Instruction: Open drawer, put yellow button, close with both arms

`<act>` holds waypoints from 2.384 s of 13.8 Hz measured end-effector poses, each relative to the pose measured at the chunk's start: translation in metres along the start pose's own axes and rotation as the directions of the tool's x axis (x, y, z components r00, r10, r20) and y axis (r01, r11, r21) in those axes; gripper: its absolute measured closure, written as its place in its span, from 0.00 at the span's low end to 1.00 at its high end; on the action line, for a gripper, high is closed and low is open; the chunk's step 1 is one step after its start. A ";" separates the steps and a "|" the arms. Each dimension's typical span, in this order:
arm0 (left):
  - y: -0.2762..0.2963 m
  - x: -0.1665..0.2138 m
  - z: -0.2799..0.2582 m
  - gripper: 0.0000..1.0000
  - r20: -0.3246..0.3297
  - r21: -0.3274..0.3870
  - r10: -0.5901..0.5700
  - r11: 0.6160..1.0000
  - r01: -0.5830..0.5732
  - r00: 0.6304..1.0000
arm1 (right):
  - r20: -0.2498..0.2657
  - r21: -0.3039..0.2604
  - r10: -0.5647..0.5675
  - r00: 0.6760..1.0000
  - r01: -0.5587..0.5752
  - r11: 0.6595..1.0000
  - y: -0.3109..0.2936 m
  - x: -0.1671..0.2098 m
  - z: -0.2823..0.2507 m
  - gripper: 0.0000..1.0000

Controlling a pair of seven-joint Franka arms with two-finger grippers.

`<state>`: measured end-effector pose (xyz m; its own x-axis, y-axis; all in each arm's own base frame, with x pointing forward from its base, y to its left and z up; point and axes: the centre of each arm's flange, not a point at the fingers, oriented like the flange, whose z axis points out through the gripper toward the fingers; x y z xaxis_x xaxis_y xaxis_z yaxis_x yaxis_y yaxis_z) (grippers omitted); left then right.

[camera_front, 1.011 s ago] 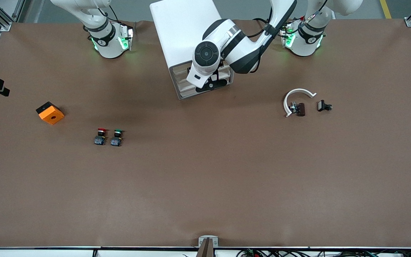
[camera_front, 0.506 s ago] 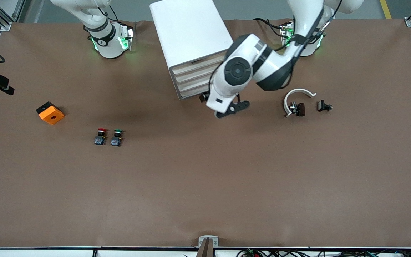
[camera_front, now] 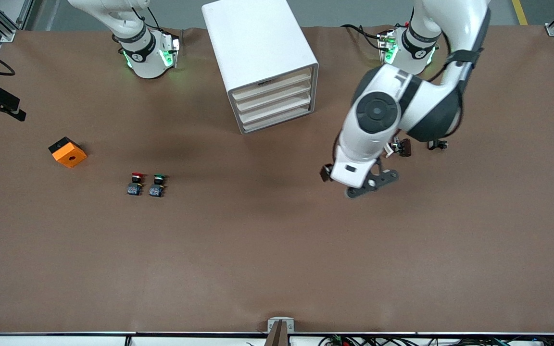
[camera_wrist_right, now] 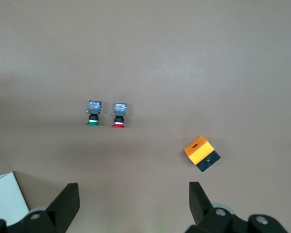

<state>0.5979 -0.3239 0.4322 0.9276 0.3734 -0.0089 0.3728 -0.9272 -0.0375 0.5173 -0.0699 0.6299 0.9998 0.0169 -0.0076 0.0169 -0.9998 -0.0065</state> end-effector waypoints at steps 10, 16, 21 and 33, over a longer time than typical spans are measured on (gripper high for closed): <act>-0.180 0.112 -0.106 0.00 -0.078 -0.033 0.091 0.995 -0.094 0.993 | -0.006 -0.020 -0.017 1.000 0.017 1.000 -0.008 -0.003 -0.006 0.00; -0.238 0.083 -0.147 0.00 -0.058 -0.015 0.240 0.970 -0.241 0.969 | -0.026 0.014 -0.012 1.000 0.012 1.000 -0.010 -0.009 -0.015 0.00; -0.303 0.013 -0.184 0.00 -0.038 0.000 0.340 0.940 -0.340 0.940 | -0.028 0.017 -0.011 1.000 0.012 1.000 -0.010 -0.010 -0.015 0.00; -0.331 -0.012 -0.218 0.00 -0.084 -0.010 0.247 0.968 -0.249 0.965 | -0.019 0.019 0.042 0.999 -0.042 0.999 -0.010 -0.011 -0.012 0.00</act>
<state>0.4684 -0.0278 0.6627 0.9895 0.1286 0.0660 0.1304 -0.9912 -0.0238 0.5061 -0.0600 0.6425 0.9996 -0.0253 0.0114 -0.0250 -0.9994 -0.0253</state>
